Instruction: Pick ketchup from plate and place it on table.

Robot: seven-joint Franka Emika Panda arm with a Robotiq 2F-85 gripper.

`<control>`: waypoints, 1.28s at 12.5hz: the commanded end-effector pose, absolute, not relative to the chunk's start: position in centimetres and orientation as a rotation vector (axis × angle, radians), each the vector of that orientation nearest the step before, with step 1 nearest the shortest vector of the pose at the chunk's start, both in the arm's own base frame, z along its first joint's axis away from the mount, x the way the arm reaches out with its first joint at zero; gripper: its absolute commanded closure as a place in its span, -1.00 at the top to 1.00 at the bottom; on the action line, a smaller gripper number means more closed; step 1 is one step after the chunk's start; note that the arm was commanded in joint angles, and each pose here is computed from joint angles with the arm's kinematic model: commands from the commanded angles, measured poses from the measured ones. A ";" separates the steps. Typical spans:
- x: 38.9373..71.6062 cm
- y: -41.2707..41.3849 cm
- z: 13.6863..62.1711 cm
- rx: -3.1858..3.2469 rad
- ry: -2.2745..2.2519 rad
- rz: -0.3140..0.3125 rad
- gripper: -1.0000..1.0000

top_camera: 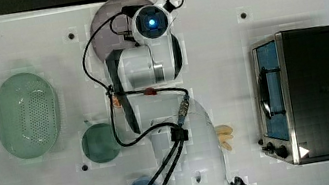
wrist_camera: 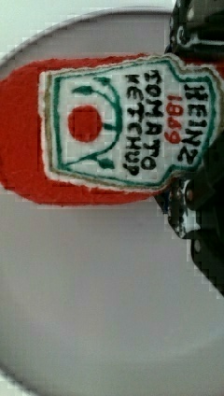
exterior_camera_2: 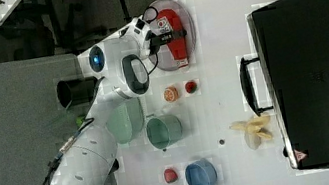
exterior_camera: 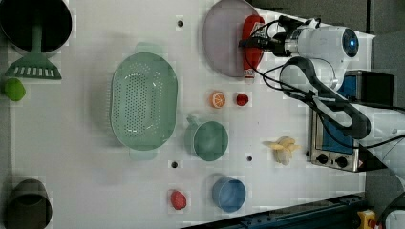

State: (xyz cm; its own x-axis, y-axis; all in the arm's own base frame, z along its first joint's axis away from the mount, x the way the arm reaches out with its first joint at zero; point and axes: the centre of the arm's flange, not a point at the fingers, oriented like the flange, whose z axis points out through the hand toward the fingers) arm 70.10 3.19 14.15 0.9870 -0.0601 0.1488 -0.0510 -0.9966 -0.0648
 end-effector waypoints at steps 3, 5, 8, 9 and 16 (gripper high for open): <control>72.3 4.9 19.2 -3.043 0.034 -0.360 0.24; 73.4 4.5 23.1 -3.034 0.126 -0.392 0.24; 73.2 3.3 29.4 -3.051 0.199 -0.274 0.24; 72.7 2.8 31.4 -3.041 0.231 -0.220 0.24; 66.0 -2.5 42.0 -3.059 0.367 0.111 0.24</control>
State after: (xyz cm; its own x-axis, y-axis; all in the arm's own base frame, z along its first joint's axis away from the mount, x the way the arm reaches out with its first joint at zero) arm 66.94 -0.19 44.10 0.9864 -0.1641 -0.0021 -0.1639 -0.9846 -0.0614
